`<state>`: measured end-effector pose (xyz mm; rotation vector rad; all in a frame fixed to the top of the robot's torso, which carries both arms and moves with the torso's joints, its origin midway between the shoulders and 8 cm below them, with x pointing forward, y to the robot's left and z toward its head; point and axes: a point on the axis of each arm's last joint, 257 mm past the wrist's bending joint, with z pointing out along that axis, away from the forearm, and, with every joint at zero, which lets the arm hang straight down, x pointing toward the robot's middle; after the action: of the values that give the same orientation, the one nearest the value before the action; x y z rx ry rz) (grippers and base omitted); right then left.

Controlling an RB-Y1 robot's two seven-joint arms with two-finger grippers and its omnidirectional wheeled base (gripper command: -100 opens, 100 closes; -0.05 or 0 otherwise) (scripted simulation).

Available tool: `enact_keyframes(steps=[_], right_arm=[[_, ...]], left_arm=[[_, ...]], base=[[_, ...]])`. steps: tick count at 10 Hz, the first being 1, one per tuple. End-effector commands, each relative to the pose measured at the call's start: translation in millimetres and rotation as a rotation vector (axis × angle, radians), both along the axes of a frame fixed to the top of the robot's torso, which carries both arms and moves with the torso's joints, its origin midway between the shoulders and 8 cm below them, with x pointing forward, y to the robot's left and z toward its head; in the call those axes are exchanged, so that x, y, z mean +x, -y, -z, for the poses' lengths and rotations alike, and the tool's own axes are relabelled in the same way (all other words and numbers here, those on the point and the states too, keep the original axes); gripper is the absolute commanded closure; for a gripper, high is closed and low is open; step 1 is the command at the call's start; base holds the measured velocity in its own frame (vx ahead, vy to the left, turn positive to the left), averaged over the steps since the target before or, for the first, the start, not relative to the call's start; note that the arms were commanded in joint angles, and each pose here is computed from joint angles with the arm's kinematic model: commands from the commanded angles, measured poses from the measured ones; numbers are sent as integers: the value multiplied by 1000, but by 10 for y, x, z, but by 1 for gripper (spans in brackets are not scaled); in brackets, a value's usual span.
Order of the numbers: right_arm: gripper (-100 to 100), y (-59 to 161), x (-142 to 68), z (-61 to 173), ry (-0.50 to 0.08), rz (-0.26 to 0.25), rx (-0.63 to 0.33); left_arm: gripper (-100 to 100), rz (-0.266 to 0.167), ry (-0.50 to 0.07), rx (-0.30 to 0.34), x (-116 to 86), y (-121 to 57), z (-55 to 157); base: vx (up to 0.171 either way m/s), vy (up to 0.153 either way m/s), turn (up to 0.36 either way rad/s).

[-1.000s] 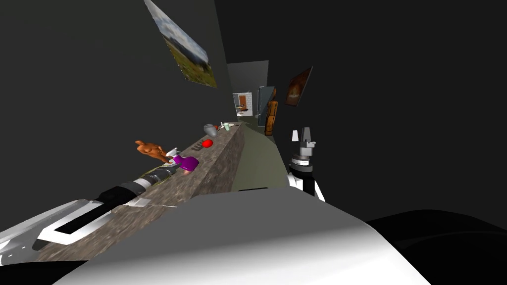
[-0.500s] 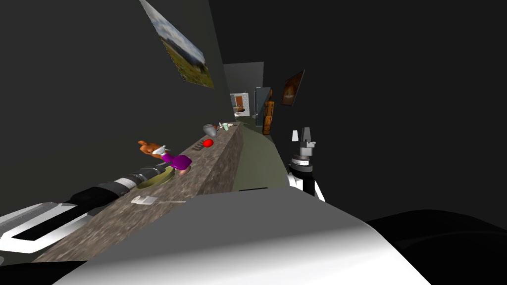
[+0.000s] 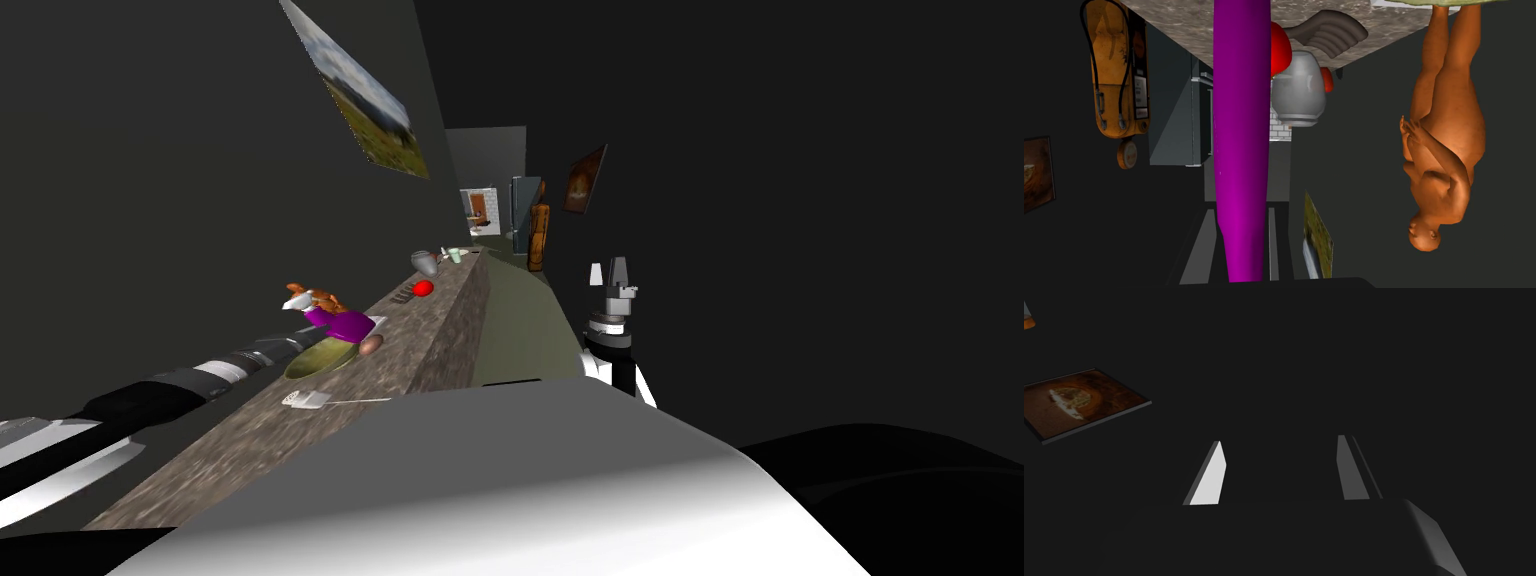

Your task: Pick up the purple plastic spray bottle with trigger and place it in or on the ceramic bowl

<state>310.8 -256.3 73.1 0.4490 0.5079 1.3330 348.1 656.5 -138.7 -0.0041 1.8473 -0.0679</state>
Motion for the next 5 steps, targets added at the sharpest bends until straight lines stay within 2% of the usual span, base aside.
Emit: enact_keyframes(steps=[1,3,5], right_arm=[[0,0,0,0,0,0,0],[0,0,0,0,0,0,0],[0,0,0,0,0,0,0]], left_arm=[[100,-10,6,1,-6,-88,-62],[100,-22,17,5,-24,-202,-176],[100,-38,35,12,-50,-357,-354]], base=[[-52,68,-42],[-81,103,-97],[-108,173,-106]])
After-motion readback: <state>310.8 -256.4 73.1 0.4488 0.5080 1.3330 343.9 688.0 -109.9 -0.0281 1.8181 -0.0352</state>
